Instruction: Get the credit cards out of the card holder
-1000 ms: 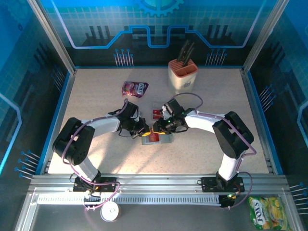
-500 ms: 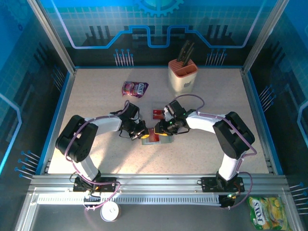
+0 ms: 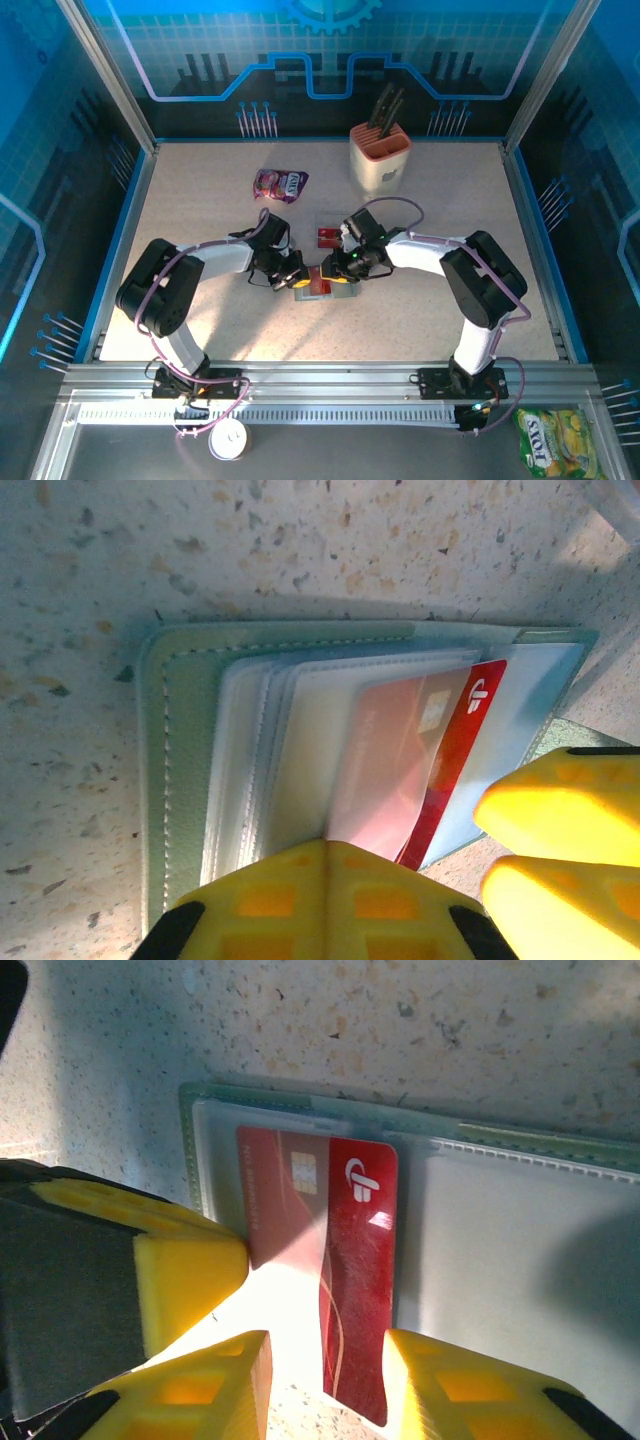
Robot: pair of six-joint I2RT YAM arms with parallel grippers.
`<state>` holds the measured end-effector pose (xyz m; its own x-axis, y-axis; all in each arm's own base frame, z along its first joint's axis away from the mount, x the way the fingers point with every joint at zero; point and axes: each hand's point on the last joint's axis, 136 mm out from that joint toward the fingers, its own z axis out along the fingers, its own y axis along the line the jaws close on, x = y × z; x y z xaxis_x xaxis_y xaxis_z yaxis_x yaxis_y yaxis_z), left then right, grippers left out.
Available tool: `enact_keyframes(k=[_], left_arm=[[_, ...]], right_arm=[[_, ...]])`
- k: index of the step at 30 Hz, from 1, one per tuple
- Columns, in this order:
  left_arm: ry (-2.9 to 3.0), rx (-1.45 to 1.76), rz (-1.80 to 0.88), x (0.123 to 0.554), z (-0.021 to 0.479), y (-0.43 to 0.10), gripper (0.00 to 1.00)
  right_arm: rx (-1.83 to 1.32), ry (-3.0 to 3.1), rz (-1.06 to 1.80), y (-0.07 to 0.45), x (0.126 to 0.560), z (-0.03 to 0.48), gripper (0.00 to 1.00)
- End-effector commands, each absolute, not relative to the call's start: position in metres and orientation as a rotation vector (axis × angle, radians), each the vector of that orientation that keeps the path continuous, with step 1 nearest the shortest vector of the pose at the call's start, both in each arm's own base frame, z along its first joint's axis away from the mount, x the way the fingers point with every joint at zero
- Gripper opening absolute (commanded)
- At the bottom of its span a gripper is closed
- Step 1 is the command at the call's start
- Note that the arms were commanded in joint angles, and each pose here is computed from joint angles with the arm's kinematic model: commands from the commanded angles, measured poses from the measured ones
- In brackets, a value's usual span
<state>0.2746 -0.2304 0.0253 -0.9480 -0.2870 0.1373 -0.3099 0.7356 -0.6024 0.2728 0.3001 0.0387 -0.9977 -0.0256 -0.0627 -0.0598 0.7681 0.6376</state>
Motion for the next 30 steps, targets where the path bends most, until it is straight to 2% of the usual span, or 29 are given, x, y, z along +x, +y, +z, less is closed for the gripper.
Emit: enact_keyframes(k=[1, 30], left_arm=[[-2.894, 0.484, 0.932, 0.267, 0.015, -0.226, 0.00], [-2.897, 0.488, 0.917, 0.266, 0.015, -0.224, 0.00]], right_arm=[[-0.068, 2.907, 1.068, 0.301, 0.277, 0.035, 0.36], [-0.041, 2.926, 1.090, 0.303, 0.277, 0.023, 0.35]])
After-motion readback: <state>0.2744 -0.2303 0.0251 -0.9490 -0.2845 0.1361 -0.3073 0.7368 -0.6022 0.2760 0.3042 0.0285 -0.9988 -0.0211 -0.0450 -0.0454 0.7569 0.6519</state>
